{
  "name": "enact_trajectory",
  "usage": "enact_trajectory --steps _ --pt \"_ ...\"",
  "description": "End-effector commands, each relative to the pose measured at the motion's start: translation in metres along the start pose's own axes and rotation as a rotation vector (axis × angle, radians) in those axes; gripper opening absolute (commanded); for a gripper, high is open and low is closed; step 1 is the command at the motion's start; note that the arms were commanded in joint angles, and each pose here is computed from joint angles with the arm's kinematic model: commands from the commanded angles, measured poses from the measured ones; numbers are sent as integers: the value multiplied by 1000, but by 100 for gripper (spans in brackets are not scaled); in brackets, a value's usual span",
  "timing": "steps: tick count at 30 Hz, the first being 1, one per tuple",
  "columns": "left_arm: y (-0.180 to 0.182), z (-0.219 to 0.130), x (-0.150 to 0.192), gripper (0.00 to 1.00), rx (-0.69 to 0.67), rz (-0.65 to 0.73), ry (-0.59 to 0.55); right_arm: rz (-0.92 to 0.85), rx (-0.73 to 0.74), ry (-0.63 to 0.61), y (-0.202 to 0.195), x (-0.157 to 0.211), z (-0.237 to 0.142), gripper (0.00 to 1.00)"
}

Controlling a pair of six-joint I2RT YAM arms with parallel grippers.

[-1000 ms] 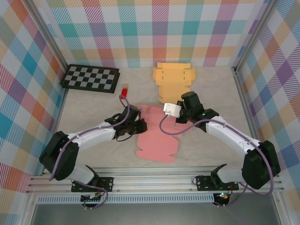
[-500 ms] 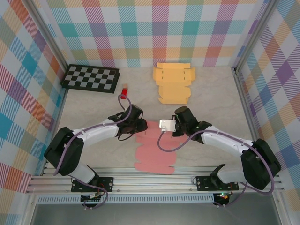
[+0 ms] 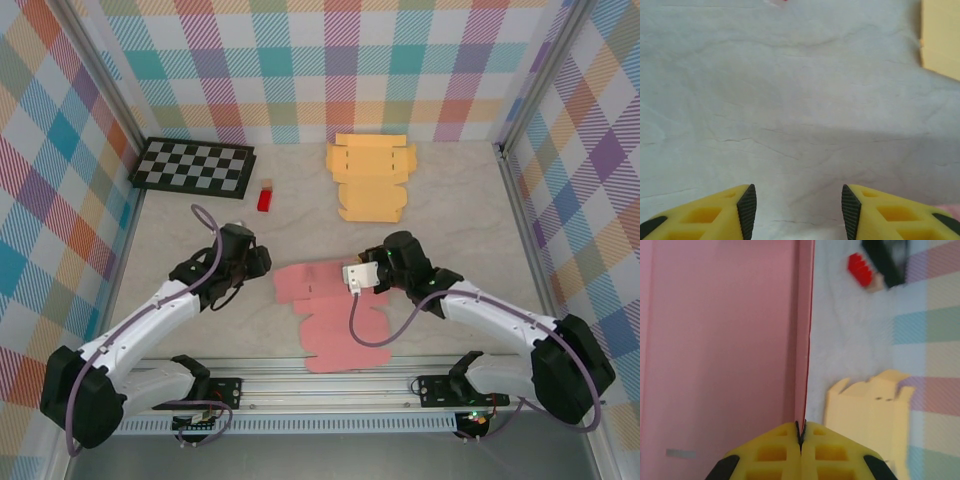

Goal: Fold the paper box

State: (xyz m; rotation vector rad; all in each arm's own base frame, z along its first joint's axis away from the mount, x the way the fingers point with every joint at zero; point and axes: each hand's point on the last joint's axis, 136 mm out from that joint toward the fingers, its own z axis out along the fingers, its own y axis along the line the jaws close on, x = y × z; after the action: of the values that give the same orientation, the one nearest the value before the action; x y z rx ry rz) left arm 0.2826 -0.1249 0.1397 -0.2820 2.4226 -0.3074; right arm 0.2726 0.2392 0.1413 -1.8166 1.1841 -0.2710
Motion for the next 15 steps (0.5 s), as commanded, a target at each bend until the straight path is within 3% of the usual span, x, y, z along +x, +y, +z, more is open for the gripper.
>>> enact_trajectory --steps 1,7,15 --pt "31 15 9 46 -135 15 -19 -227 187 -86 -23 -20 -2 0" --pt "31 41 28 46 -97 34 -4 -226 256 -61 -42 -18 5 0" --pt "13 43 10 48 -43 81 -79 -137 391 10 -87 -9 39 0"
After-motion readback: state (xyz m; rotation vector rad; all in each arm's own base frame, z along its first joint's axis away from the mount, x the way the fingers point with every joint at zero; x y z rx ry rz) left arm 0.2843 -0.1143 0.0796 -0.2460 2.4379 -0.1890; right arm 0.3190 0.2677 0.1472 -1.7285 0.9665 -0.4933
